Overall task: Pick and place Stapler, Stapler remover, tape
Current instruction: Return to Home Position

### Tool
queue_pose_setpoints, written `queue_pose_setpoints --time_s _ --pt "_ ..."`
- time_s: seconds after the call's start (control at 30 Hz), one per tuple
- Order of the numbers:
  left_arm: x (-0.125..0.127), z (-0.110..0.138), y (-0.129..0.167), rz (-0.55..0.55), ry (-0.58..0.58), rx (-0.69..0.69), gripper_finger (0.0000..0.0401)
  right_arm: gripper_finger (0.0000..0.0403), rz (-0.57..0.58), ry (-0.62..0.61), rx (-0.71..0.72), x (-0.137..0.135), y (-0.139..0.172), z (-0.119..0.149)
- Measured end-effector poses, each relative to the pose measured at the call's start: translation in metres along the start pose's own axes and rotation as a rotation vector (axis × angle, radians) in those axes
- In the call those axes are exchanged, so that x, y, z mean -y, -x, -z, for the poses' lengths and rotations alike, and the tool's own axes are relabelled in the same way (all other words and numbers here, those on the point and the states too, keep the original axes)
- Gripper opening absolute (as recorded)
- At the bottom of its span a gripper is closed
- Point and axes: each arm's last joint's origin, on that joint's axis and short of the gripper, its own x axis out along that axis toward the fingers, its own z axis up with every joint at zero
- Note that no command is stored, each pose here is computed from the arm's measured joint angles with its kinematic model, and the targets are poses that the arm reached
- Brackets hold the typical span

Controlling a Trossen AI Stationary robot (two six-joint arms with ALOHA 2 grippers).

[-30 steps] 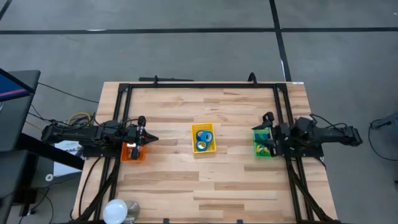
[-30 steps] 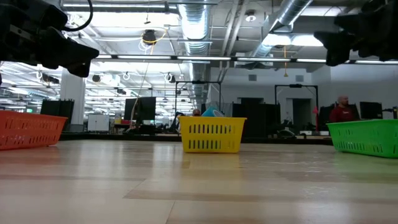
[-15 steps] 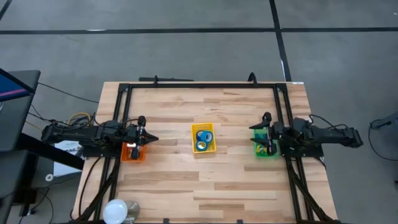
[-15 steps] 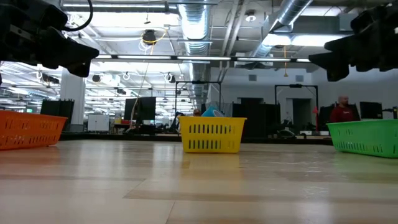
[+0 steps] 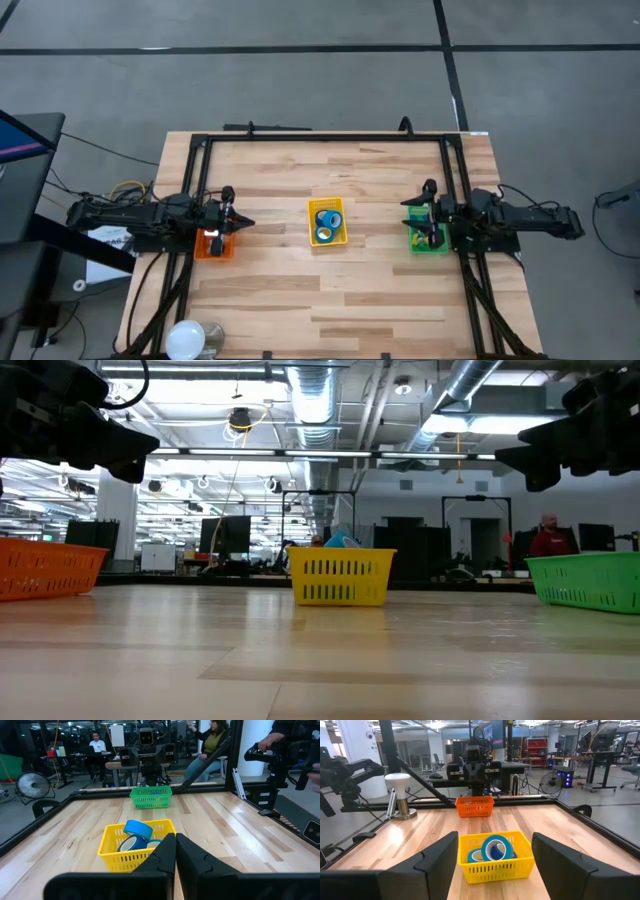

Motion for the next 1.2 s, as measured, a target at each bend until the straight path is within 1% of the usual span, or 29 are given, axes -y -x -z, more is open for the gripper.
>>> queue_pose_setpoints --time_s 0.9,1.03,1.2 --pt "0.0 -0.0008 0.0 0.0 0.0 0.008 0.0004 0.0243 0.0 0.008 -0.001 0.0 0.0 0.0003" --pt "0.0 -0.0011 0.0 0.0 0.0 0.011 0.0004 0.0222 0.0 0.008 -0.001 0.0 0.0 0.0003" --pt "-0.0001 -0.0014 0.0 0.0 0.0 0.015 0.0004 0.0166 0.0 0.008 -0.001 0.0 0.0 0.0003"
